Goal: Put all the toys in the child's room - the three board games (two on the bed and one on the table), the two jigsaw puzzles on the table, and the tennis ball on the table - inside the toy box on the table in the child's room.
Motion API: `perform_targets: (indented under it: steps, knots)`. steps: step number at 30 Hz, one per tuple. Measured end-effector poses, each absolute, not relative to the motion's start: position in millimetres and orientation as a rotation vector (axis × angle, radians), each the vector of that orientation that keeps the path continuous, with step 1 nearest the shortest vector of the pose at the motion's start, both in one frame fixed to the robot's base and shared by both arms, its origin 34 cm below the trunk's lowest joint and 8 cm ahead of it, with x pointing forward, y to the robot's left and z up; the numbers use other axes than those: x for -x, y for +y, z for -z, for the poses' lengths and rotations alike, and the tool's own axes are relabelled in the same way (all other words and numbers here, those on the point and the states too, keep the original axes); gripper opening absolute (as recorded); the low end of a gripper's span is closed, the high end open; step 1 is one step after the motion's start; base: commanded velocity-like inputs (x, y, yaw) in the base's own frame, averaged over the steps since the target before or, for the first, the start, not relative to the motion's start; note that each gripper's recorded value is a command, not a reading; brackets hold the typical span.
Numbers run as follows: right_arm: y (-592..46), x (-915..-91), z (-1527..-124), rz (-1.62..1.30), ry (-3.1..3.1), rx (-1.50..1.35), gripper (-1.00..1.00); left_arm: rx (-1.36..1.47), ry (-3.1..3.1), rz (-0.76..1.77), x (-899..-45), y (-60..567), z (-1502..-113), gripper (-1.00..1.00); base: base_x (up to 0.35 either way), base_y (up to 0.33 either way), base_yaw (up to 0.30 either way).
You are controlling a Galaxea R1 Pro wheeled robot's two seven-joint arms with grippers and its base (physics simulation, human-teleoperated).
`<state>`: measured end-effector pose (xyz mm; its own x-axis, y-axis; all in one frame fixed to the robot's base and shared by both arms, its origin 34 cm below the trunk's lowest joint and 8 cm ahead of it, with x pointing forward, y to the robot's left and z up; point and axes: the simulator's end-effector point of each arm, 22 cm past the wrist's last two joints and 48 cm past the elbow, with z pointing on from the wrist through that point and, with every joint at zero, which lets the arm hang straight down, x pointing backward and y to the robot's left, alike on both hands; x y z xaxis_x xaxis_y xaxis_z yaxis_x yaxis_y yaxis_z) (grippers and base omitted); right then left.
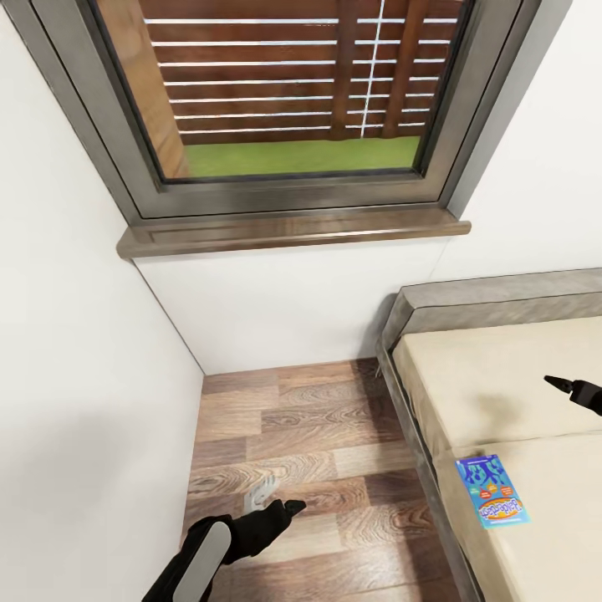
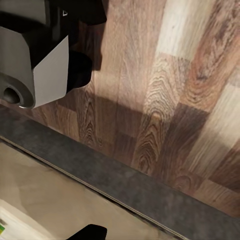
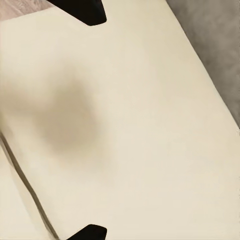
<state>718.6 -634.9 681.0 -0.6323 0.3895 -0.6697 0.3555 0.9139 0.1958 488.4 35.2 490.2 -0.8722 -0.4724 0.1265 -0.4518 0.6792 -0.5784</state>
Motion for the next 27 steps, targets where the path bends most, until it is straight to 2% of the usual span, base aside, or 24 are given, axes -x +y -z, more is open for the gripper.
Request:
perform_targets:
  steps: [11,27]
  knots:
    - [-634.8,-719.0,-681.5,-0.058,2.310,-0.527,1.00,0.780,2.849,0.967,-488.4,34.8,-490.3,1.00,0.000,-0.142,0.000]
    - [-634.8,-719.5,-681.9,-0.058,2.309,-0.527,1.00,0.781,2.848,0.966,-488.6,35.1,-490.3,1.00,0.000,-0.027,0.000]
